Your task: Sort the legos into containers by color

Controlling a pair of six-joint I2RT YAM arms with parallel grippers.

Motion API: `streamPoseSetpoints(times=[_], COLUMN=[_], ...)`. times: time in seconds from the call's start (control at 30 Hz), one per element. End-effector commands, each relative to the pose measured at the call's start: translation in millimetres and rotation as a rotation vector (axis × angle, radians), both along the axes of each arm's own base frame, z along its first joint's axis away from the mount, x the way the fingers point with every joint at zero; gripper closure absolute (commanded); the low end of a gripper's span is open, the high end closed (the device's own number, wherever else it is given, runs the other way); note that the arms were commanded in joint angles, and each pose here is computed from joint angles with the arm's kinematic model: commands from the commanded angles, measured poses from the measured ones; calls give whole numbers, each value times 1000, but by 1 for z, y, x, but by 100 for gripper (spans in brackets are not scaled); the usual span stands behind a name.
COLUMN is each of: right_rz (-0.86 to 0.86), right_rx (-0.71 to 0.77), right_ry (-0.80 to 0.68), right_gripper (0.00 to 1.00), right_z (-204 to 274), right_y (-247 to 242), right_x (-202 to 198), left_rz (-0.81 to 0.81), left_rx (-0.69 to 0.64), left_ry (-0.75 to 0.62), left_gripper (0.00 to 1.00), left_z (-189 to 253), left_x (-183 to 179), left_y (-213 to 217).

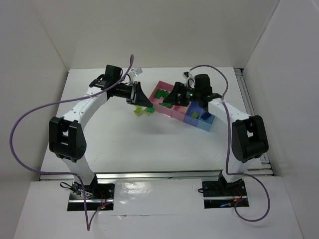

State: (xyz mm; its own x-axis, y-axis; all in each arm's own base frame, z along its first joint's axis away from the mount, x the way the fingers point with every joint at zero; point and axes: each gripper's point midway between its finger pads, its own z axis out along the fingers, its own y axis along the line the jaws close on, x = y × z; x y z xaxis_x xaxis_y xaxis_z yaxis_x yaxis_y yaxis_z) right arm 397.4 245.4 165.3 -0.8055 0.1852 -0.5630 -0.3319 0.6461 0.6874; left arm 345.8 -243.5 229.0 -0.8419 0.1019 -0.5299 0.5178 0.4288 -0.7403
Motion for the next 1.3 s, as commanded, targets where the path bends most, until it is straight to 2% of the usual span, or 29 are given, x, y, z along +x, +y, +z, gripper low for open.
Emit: streamPoseSetpoints(times=[0.0,0.03,0.17,0.37,0.5,0.53,0.67,0.77,0.9,1.07,1.2,1.27], right_rz=[357,450,541,638,661,661,697,727,737,727,691,614], right_rx=[270,296,312,300,309,312,327,324,329,323,281,197], right_ry=[-175,-146,-142,-136,-118,-125,-115,-118,-124,-115,-103,-66], right_gripper=[20,15,10,14,23,30,41,42,49,68,71,71], right_z=[65,63,63,66,61,63,65,67,68,64,54,41], right_y=[36,43,54,67,71,71,78,82,82,81,79,74], right_x=[-43,-62,-73,-79,-81,-80,-87,-91,-92,-92,-90,-83], left_rz=[-79,-89,-109,-118,-118,-126,-126,-126,-126,-118,-88,-74], left_rx=[-105,-119,-137,-142,-142,-150,-150,-150,-150,-141,-148,-164], left_ry=[-5,7,-8,-15,-15,-13,-13,-13,-13,-16,-23,-25], left_gripper=[100,100,100,100,100,100,100,100,100,100,100,100], left_z=[20,20,23,24,24,25,25,25,25,24,24,32], left_x=[-4,-4,-5,-8,-8,-10,-10,-10,-10,-6,8,17], left_y=[-9,-10,-11,-11,-11,-11,-11,-11,-11,-11,-11,-14])
